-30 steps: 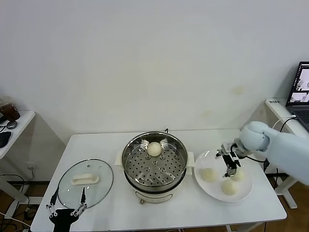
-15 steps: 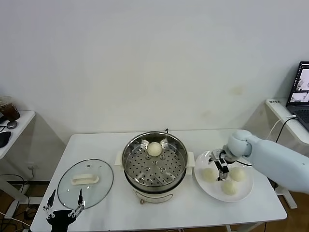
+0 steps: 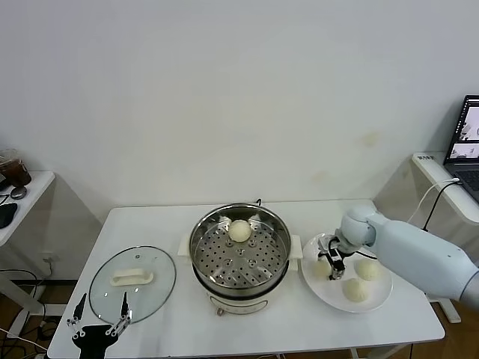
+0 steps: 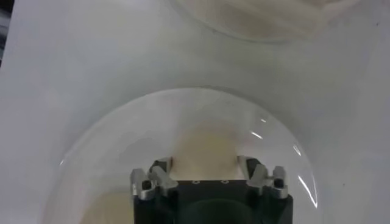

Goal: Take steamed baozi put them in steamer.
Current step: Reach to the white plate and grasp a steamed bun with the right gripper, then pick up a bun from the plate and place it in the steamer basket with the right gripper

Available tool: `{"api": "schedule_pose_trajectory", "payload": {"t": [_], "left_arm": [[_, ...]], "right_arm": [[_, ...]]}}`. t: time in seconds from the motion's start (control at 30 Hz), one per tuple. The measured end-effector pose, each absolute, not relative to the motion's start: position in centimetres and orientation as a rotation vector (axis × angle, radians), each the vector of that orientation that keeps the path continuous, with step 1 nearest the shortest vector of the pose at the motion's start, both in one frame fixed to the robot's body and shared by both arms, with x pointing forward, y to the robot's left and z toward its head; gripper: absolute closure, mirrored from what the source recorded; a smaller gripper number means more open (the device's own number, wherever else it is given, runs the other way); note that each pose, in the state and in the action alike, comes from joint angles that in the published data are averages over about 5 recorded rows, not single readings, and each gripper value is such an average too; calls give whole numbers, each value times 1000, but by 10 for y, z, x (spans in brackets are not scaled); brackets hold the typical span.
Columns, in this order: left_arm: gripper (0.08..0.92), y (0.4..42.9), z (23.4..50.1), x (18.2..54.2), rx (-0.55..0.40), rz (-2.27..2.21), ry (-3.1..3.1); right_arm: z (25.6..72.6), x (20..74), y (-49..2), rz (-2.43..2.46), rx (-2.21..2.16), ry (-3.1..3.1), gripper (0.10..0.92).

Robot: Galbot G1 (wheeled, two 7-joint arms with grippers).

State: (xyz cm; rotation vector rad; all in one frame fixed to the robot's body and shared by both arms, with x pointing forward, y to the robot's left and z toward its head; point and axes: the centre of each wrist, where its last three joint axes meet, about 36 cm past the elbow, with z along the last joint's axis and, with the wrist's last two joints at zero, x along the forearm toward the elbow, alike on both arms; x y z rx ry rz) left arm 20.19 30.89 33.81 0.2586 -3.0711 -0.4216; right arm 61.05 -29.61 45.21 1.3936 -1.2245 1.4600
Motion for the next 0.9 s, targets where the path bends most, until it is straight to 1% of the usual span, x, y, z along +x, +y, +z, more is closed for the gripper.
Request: {"api": "schedule_pose_trajectory", "payload": {"t": [0.1,0.17,0.27,0.4,0.5,0.63,0.77,0.9], "left_arm": [[177,309,338,201,259,-421,-3070],[177,309,338,201,259,-421,-3071],[177,308,339,201,259,-420,-3073],[177,308,340,203,255,-418,-3077],[177,307,339,204,250,-413,-3081],[177,306,338,208,239,-406,-3086],[177,305,338,212,227,-400,-3093],[177,306,339,216,217,-399,-3101]], "right_arm": [[454,611,-296,1455,1390,-1227,521],[456,611,-297,1452,1386,-1232,544],[465,612,-300,1450,1378,-1242,554],[487,614,-307,1449,1358,-1266,555],[513,617,-312,1453,1341,-1296,552],[560,623,-308,1481,1330,-1351,545],[613,627,-290,1522,1339,-1410,539],[658,624,-259,1550,1372,-1460,539]]}}
